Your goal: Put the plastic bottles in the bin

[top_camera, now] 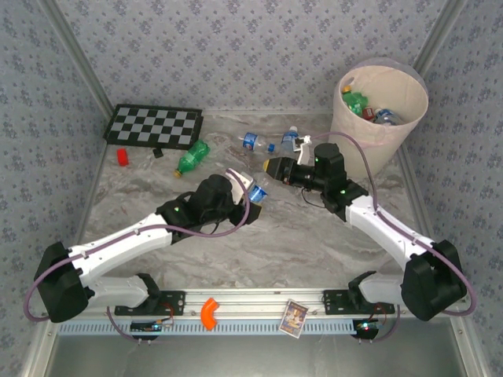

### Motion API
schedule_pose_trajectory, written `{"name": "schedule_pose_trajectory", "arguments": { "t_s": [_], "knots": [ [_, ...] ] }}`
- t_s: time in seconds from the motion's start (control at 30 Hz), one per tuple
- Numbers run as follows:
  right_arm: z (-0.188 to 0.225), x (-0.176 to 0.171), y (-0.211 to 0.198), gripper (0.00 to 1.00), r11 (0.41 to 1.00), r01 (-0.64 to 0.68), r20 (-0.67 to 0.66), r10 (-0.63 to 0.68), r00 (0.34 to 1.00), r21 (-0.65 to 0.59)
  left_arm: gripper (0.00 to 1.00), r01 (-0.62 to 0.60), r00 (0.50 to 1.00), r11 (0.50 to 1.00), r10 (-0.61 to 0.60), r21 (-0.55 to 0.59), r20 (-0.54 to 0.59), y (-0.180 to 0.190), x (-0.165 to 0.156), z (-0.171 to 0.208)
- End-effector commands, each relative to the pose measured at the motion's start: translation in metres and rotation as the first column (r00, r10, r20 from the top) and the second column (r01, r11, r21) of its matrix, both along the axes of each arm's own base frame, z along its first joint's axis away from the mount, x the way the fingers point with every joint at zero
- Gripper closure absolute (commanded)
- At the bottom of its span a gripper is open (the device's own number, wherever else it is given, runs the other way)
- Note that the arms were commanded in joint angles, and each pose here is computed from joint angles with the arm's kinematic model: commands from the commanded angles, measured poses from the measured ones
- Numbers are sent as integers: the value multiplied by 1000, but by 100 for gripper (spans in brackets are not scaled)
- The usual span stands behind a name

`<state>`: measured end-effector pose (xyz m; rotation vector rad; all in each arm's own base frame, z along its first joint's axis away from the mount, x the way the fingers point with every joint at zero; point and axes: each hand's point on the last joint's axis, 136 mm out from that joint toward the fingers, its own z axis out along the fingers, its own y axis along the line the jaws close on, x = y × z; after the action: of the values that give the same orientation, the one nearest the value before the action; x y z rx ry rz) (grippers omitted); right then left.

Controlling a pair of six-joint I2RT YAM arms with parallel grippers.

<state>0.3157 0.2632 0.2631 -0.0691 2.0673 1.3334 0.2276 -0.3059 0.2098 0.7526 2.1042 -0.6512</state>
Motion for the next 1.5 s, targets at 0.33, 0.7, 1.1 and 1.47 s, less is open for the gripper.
{"name": "schedule_pose_trajectory", "arguments": {
  "t_s": [0.33,0.7,1.1,1.47],
  "knots": [
    [44,-7,-28,67,997,79,124,-75,989,-26,0,-52,998,998,53,-29,43,4,6,16],
    [83,-8,-120,67,900,430,266,-397,878,-75,0,-164,981,982,172,-94,91,40,4,30],
    [203,1,-244,67,523,852,523,-720,456,-22,0,-187,977,971,200,-148,74,54,-5,21],
    [276,65,-313,70,200,975,663,-743,91,91,0,-182,980,960,194,-214,35,59,-16,17]
  ]
}}
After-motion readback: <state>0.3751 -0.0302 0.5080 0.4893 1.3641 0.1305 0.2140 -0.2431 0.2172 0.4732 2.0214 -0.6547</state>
